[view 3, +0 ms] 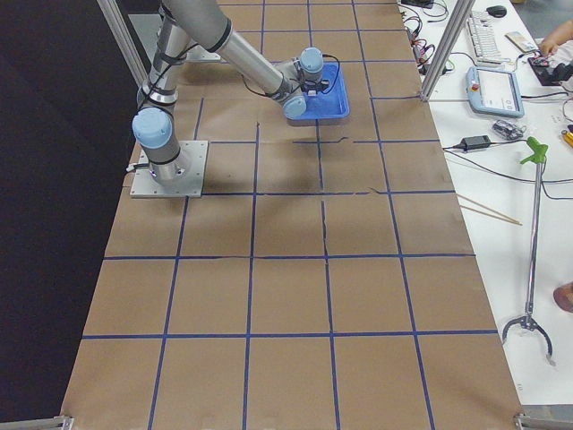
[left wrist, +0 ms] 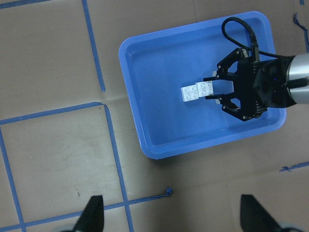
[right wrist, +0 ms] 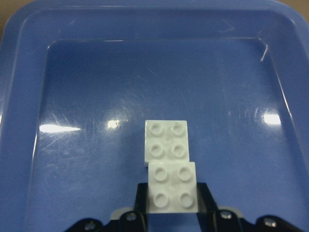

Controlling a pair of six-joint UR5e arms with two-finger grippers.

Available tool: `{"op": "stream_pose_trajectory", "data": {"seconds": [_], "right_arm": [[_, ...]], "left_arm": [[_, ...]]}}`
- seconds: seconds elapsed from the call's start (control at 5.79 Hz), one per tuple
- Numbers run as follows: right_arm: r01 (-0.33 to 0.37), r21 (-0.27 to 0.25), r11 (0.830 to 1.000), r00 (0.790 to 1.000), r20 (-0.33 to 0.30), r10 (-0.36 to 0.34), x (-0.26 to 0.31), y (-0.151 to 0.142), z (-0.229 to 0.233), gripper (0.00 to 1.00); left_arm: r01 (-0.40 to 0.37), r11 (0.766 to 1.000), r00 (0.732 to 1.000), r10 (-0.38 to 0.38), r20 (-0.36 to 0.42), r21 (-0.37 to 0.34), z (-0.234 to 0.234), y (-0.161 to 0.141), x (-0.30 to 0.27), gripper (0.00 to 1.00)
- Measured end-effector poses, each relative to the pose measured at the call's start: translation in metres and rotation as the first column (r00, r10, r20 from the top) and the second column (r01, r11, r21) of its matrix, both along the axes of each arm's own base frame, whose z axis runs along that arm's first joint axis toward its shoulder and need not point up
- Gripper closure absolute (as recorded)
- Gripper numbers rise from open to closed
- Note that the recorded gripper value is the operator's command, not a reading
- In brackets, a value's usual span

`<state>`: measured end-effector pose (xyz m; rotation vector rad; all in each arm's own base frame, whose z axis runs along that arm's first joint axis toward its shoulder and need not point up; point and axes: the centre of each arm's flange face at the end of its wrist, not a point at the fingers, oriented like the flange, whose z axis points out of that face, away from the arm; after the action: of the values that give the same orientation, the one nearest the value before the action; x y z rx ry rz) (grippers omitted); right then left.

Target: Assemble white blocks and place on blue tray

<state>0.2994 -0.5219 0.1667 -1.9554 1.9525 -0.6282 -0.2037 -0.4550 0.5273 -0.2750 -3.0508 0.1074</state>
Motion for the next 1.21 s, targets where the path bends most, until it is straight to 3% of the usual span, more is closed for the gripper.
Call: {"op": "stream_pose_trajectory", "data": {"seconds": [1.21], "right_arm": [[0.003,0.013,1.000,1.000,0.000,-0.003,0.0025,0.0021,-0.0049,0.73]], "left_arm": [[-0.008,1.000,1.000,0.008,-0.002,-0.003,0.0018,-0.0011,0.0036,0.01]]}}
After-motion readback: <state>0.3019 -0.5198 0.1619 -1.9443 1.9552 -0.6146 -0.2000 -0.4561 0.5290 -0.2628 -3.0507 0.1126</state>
